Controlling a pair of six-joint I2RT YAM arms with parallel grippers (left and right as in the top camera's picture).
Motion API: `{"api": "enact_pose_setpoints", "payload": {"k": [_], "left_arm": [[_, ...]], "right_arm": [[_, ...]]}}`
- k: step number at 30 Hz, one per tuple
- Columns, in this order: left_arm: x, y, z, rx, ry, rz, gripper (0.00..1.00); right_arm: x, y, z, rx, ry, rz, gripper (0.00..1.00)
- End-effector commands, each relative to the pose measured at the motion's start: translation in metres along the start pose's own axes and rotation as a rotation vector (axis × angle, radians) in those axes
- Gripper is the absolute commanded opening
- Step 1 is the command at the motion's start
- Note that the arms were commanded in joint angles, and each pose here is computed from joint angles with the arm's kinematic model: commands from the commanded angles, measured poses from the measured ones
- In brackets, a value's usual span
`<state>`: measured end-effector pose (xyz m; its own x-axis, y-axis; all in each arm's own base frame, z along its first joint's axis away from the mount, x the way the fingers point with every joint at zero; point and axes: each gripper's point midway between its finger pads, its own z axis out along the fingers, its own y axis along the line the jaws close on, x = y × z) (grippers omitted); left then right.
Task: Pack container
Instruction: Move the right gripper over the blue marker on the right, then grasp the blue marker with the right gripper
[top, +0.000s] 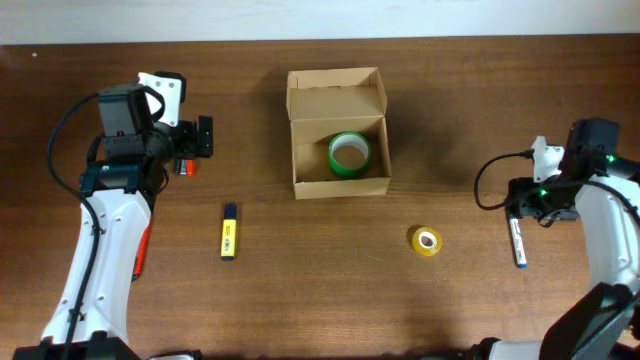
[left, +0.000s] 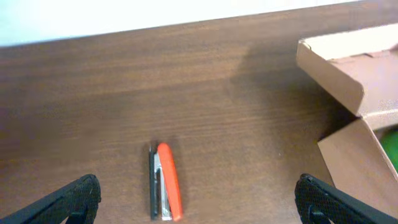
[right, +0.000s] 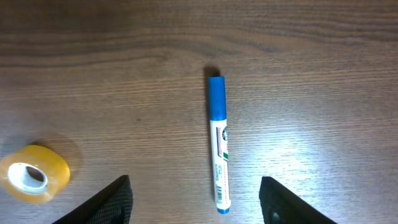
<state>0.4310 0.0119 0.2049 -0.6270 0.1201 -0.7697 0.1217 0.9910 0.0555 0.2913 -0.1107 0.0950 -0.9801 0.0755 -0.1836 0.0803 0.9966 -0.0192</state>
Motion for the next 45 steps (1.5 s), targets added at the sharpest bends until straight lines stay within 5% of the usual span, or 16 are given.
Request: {"api": "enact_pose_setpoints", "payload": {"k": [1, 14, 45], "left_arm": [[-0.011, 0.006, -0.001, -0.024, -0.032, 0.029, 0.99], [-0.013, 0.011, -0.001, -0.047, -0.041, 0.030, 0.99], [-0.024, 0.012, -0.002, -0.055, -0.085, 0.034, 0.99]], "right_arm": [[0.009, -0.009, 0.013, 0.036, 0.062, -0.022, 0.65], [0.031, -0.013, 0.080, 0.010, 0.277, -0.067, 0.63], [0.045, -0.024, 0.092, 0.017, 0.280, 0.055, 0.45]]}}
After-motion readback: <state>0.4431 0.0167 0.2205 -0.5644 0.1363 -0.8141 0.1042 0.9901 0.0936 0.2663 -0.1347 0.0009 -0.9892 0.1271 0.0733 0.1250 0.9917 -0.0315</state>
